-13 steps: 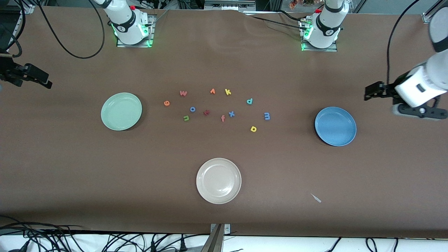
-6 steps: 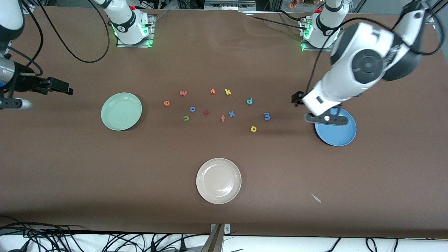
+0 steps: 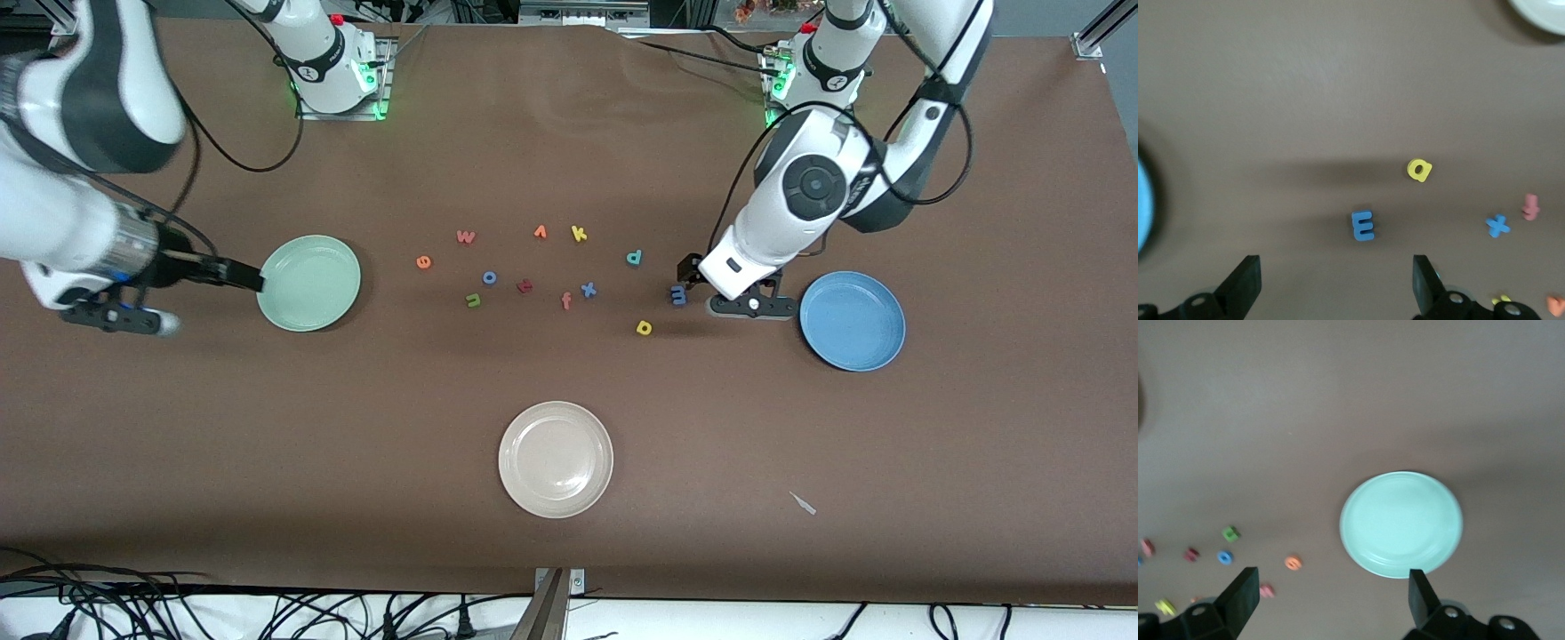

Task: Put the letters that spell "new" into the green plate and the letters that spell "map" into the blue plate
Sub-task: 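Grasp the blue E with the left gripper while the right gripper reaches letters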

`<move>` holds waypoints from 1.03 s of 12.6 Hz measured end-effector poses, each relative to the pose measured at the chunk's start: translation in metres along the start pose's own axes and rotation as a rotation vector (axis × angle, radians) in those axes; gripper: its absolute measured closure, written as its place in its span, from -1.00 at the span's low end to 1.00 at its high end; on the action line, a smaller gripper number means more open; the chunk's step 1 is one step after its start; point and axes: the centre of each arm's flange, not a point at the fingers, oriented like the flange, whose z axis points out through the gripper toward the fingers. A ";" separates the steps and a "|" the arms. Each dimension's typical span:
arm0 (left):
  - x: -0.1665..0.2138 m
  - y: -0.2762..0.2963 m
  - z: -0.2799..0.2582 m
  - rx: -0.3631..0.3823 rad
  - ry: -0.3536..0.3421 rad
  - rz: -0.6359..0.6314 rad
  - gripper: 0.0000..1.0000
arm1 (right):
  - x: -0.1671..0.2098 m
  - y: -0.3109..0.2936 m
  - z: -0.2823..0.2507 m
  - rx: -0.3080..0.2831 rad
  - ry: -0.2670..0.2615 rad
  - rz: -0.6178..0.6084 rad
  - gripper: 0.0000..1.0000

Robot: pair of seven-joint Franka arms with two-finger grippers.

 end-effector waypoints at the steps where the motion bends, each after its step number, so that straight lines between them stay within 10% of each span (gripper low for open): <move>1: -0.003 0.007 0.018 0.015 0.008 -0.005 -1.00 | -0.002 -0.021 0.017 -0.005 0.015 0.077 -0.98; 7: -0.007 0.023 0.105 0.035 -0.007 -0.082 -1.00 | -0.083 -0.135 0.120 -0.152 0.146 0.458 -0.99; 10: -0.011 0.025 0.118 0.039 -0.028 -0.104 -0.78 | -0.096 -0.159 0.155 -0.134 0.170 0.665 -0.99; 13: -0.016 0.028 0.131 0.045 -0.050 -0.126 -0.66 | -0.100 -0.173 0.184 -0.040 0.079 0.824 -0.98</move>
